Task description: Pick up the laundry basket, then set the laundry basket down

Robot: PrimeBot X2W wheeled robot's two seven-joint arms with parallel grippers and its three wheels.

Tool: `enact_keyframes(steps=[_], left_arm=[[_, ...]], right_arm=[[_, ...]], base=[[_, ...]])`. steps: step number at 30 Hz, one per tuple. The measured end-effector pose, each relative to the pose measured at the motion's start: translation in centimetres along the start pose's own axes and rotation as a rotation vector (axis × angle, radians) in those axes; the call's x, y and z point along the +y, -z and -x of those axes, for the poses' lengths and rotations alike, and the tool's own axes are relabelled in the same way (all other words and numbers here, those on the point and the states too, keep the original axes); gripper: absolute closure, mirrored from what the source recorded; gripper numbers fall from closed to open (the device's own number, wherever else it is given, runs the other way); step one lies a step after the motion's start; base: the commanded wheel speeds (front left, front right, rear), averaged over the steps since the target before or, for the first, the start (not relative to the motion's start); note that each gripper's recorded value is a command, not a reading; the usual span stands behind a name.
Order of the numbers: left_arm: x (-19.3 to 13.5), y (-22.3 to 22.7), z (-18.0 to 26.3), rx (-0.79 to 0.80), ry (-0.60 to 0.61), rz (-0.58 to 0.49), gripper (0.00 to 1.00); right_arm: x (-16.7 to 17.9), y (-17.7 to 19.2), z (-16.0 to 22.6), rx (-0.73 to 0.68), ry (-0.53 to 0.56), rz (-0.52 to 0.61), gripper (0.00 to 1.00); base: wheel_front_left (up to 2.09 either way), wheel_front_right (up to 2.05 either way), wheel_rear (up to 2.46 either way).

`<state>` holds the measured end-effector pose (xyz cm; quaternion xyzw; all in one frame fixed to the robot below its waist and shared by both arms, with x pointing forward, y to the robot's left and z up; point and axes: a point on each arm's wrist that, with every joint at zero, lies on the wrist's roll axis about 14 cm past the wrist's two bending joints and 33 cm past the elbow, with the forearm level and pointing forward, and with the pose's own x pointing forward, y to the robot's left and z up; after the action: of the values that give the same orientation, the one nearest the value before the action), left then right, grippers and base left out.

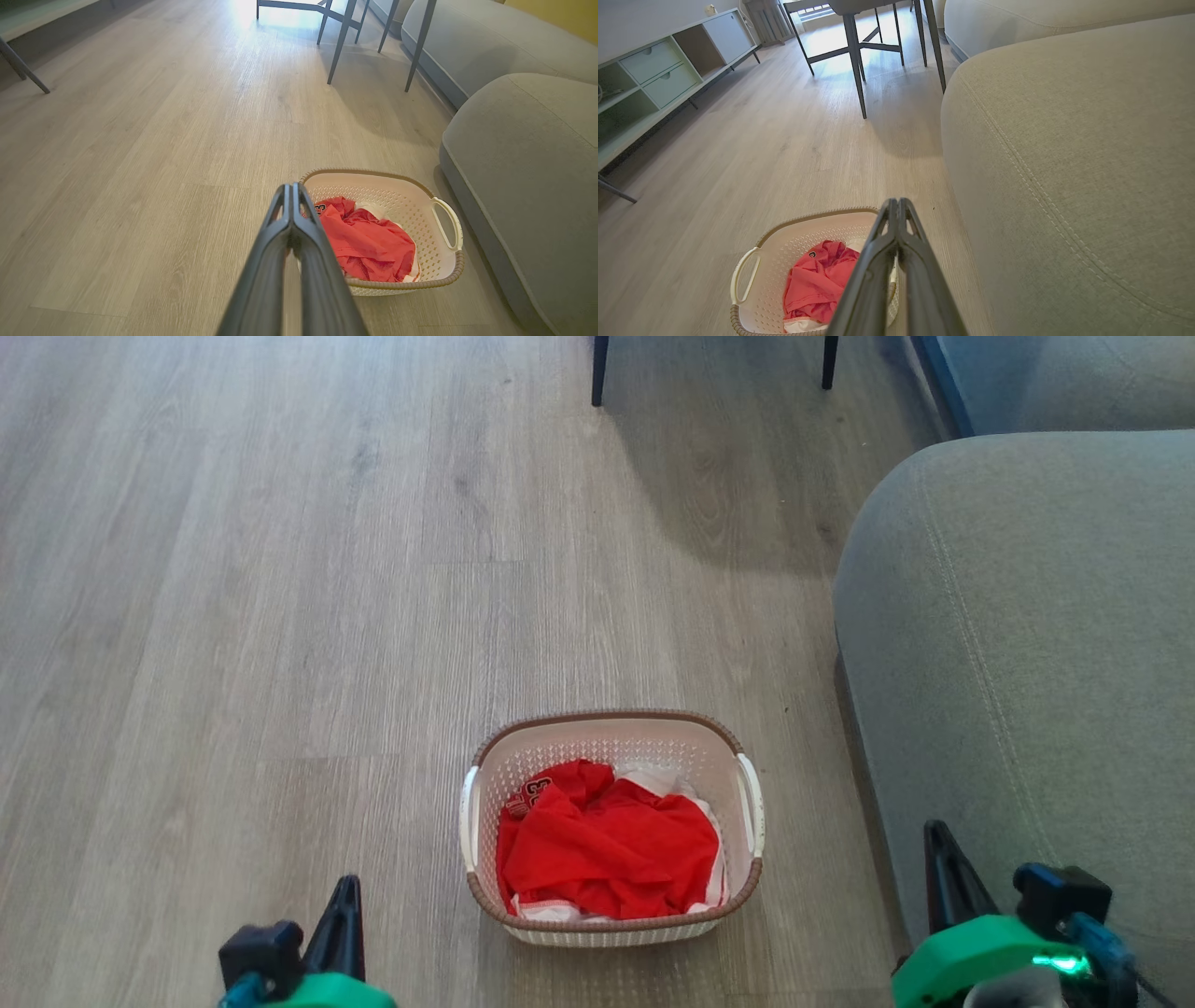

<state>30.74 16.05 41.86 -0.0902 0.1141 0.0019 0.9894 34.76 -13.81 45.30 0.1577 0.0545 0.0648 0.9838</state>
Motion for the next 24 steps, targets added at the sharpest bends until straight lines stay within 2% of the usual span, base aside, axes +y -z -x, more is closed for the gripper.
enact_keyframes(steps=[24], left_arm=[[0.9, -0.4, -0.9, 0.025, -0.038, 0.272, 1.0]], right_arm=[[-1.6, -0.2, 0.0, 0.0, 0.077, -0.254, 1.0]], base=[[0.0, 0.0, 0.0]])
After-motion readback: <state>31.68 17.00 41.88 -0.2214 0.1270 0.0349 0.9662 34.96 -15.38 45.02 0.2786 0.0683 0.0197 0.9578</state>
